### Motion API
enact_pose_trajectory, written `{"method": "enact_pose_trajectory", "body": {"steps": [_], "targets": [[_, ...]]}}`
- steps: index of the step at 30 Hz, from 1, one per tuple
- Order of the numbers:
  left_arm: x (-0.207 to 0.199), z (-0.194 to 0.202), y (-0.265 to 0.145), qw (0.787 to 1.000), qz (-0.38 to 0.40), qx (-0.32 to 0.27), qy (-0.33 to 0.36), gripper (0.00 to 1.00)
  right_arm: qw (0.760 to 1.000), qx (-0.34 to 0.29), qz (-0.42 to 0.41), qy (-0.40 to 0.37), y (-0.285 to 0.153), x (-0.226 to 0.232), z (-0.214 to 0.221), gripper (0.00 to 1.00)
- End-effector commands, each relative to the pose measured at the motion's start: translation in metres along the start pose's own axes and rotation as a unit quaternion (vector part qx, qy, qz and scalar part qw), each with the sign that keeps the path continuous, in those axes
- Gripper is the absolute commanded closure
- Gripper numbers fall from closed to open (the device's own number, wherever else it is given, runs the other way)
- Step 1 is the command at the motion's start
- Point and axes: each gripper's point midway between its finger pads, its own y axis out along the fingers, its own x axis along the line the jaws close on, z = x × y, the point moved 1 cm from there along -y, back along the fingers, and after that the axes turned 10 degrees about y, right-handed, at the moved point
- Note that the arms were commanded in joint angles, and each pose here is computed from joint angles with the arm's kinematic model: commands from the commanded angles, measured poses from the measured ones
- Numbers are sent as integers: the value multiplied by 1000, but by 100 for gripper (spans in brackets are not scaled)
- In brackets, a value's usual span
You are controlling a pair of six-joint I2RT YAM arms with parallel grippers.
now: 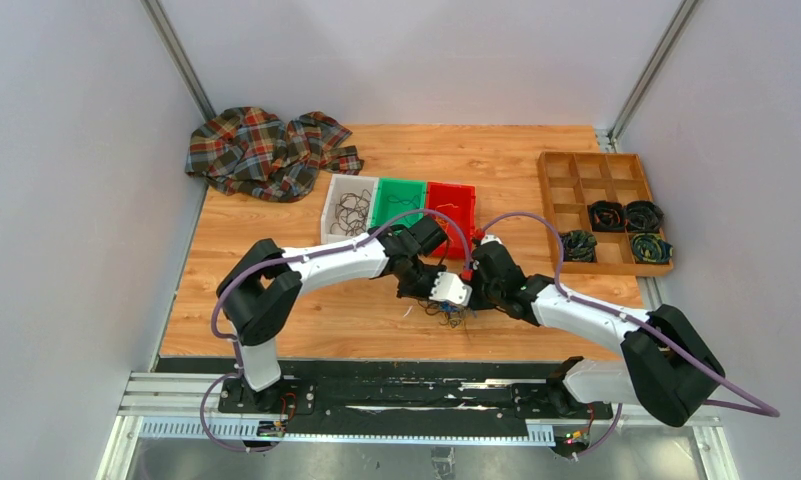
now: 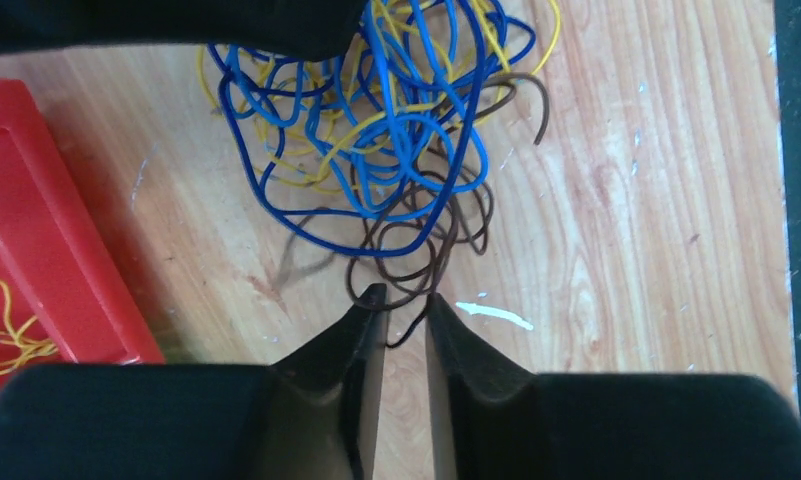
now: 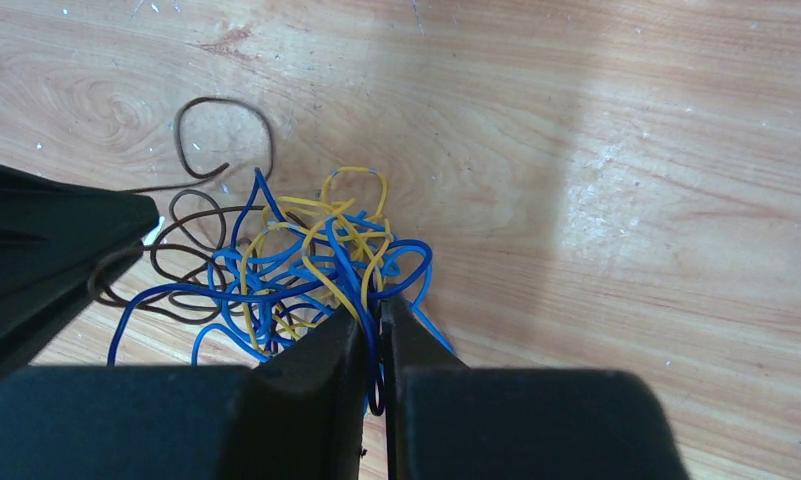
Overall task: Untangle the cables
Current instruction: Untie the cable.
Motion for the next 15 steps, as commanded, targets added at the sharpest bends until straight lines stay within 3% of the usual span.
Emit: {"method": "enact_pose_trajectory", "body": {"steps": [1, 4, 15], "targets": [[14, -2, -16, 999, -22, -30, -39, 85, 1000, 3, 15, 15, -3, -8, 0, 94], [23, 0, -47, 997, -30, -27, -67, 99, 1000, -3, 16, 19, -4, -9, -2, 95], [-5, -24, -197, 990, -77, -29, -112, 99, 999, -32, 15, 24, -14, -17, -8, 98]]}}
